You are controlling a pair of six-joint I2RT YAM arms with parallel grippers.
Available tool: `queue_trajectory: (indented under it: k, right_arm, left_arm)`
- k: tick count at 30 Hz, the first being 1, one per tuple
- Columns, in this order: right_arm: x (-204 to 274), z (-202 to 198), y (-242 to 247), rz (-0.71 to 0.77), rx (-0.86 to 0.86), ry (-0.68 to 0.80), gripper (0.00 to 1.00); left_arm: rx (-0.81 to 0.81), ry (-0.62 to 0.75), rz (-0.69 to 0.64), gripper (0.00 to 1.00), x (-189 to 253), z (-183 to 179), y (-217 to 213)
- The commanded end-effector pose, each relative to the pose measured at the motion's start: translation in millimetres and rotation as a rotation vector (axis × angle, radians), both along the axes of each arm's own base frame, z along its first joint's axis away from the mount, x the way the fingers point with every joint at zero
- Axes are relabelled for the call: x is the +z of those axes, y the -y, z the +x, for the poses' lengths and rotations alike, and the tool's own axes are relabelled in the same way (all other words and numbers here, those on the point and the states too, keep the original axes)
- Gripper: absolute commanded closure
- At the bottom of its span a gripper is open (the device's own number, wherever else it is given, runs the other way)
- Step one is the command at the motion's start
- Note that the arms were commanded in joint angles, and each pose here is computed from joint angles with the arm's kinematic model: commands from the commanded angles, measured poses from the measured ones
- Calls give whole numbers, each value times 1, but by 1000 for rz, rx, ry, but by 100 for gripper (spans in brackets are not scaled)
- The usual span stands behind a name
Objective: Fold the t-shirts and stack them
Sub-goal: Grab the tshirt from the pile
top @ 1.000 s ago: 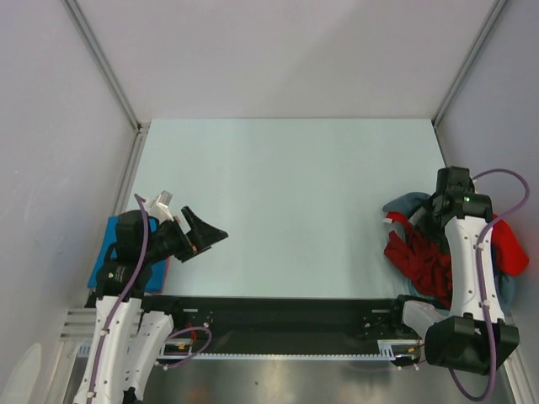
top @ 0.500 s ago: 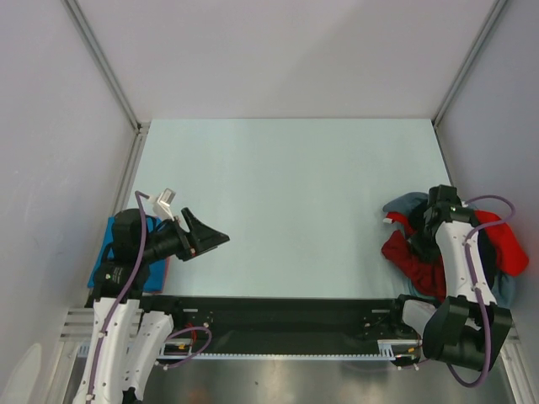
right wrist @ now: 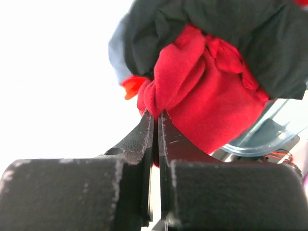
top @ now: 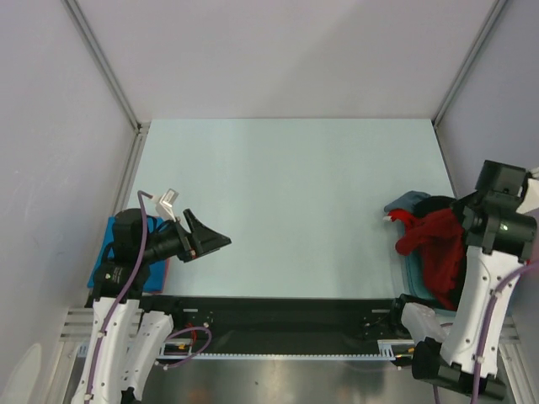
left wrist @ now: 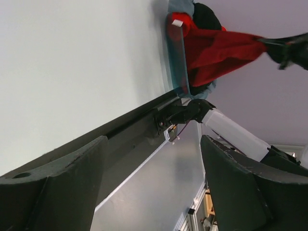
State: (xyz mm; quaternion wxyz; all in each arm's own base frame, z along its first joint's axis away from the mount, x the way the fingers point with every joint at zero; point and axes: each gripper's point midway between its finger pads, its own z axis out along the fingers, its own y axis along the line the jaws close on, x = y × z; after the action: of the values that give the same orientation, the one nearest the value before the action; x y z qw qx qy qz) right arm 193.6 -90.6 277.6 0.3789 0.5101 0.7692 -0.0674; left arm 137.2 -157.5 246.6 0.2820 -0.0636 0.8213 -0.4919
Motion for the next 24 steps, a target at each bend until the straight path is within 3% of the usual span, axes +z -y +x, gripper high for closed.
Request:
queue_trajectory:
  k: [1,8,17,24]
  right_arm:
    - [59,-38,5,-78,-90,86,100]
    - [190,-61,3,-219,-102,477,100]
    - [308,-71,-6,-406,-47,923,100]
    - [431,-99,-27,-649,35,1348,100]
  left_arm:
    - [-45,23,-17,17,12,-4,5]
    - [-65,-8,-42,17,13,-5,9]
    - [-72,6,-49,15,18,-9,10]
    - [-63,-5,-34,8,18,-7,8]
